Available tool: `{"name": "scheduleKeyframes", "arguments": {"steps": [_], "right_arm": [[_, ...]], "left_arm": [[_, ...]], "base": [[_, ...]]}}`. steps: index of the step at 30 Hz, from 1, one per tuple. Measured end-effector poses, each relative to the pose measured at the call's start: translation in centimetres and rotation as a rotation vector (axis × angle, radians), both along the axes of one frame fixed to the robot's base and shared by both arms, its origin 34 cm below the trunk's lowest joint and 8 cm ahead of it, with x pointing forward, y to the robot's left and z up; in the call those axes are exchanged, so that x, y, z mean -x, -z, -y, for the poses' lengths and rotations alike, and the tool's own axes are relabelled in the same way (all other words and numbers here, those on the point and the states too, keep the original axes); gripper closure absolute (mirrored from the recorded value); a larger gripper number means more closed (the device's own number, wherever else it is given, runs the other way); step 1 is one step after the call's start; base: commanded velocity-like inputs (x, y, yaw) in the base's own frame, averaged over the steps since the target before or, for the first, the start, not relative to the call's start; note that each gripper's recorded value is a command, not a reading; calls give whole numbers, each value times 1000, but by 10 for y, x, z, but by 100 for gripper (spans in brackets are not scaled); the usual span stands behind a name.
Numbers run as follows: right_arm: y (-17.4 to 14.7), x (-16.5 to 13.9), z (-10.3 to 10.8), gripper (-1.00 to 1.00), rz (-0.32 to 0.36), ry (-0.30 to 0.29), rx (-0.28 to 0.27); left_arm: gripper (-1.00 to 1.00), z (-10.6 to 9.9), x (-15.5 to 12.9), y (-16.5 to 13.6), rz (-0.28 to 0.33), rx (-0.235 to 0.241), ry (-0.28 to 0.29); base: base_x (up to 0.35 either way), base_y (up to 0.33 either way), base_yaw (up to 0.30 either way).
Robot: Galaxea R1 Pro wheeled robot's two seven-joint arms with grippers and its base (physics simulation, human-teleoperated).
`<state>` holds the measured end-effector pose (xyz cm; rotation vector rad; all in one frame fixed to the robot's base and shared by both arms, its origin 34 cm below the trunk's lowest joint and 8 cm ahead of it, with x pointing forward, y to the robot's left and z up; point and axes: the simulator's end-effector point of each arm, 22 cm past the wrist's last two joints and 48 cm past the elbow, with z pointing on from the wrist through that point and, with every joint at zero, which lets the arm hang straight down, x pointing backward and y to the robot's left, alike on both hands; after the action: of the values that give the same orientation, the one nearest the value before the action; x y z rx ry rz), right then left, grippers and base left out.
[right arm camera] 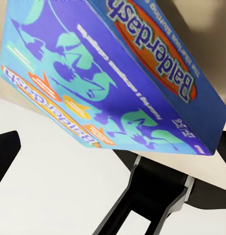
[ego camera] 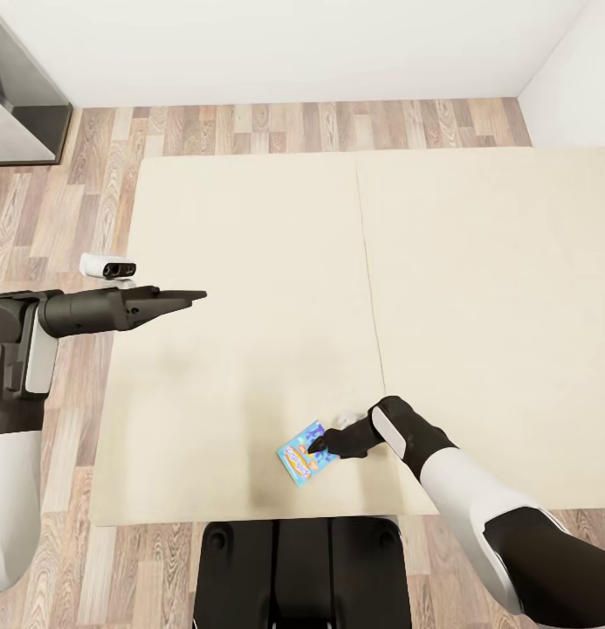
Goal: Put all the toys in the child's room - the three board games (two on the bed and one on the table), the two jigsaw puzzles on the table, and the tennis ball on the table - inside the toy box on the table in the child's room.
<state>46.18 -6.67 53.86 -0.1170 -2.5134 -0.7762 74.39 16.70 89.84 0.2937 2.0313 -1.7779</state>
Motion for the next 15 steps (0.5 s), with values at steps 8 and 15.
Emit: {"name": "scheduleKeyframes", "arguments": {"steps": [8, 15], "right_arm": [[0, -1, 0, -100, 2, 1, -1], [-1, -4, -3, -100, 9, 7, -8]], "left_arm": [[-100, 0, 0, 0, 0, -1, 0], [-100, 0, 0, 0, 0, 0, 0]], "base": [[0, 0, 0], [0, 0, 0]]}}
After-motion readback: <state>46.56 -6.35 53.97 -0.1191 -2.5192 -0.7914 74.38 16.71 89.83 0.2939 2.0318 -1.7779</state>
